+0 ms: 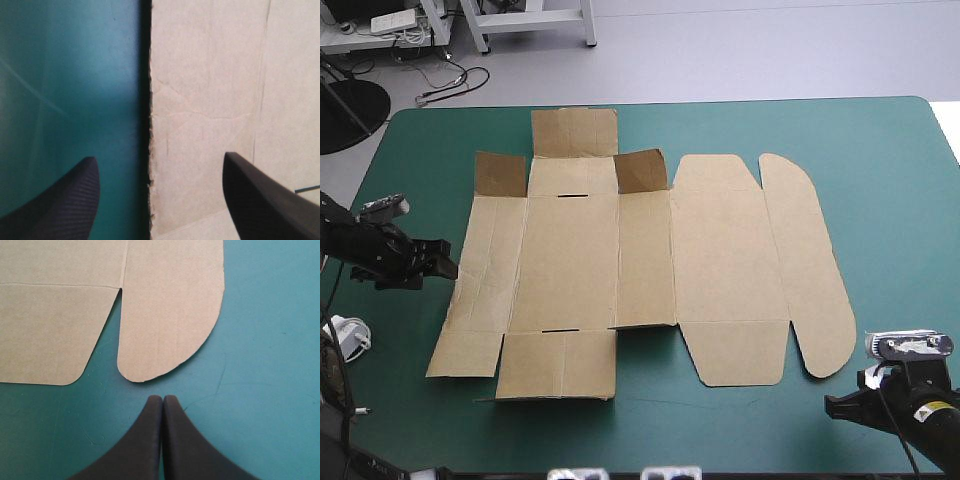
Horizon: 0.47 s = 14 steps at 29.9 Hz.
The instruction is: Fold the box
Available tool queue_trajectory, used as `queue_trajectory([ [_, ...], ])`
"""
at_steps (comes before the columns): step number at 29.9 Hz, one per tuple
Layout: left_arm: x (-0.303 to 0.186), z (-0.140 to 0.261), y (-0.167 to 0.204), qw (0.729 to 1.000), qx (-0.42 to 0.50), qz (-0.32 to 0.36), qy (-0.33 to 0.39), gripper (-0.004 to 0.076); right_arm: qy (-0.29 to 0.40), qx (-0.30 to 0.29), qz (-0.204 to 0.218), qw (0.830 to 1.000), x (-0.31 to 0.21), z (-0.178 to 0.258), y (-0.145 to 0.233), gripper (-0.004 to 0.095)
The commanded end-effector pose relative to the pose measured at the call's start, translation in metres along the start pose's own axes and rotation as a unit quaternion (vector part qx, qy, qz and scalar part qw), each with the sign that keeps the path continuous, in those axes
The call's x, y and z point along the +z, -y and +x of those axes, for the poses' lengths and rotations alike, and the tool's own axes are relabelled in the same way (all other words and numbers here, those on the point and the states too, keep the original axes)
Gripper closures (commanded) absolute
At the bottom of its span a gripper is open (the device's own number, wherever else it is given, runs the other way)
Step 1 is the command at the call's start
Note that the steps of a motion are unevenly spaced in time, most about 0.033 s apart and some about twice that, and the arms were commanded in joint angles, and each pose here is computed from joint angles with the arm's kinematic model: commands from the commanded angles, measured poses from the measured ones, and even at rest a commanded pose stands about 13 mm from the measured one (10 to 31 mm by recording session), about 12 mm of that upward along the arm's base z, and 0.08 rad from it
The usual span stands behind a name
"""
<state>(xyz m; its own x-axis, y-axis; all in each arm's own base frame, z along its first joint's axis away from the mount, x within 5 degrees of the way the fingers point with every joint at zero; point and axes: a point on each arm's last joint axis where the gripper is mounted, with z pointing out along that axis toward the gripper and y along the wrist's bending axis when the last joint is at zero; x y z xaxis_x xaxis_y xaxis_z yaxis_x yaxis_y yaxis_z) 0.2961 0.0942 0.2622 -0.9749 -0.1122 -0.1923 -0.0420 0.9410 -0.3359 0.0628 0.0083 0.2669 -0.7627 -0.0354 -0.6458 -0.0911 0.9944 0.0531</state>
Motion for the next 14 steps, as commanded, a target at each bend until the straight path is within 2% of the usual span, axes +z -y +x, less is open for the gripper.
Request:
queue_trajectory([
  [1,0.001,0.010,0.009,0.999,-0.010,0.035,-0.019,0.0234,0.037,0.000,0.005,0.999,-0.005,-0.011,0.000,0.0928],
  [4,0.019,0.016,0.005,0.997,-0.022,0.059,-0.050,0.0235,0.033,0.000,0.004,0.999,-0.005,-0.010,0.000,0.0928],
  [8,0.034,0.017,0.009,0.992,-0.018,0.119,-0.047,0.0246,0.026,-0.001,0.002,1.000,-0.005,-0.009,0.000,0.0928],
  [14,0.045,0.014,0.007,0.988,-0.028,0.141,-0.054,0.0252,0.018,-0.001,-0.001,1.000,-0.005,-0.007,-0.001,0.0928],
])
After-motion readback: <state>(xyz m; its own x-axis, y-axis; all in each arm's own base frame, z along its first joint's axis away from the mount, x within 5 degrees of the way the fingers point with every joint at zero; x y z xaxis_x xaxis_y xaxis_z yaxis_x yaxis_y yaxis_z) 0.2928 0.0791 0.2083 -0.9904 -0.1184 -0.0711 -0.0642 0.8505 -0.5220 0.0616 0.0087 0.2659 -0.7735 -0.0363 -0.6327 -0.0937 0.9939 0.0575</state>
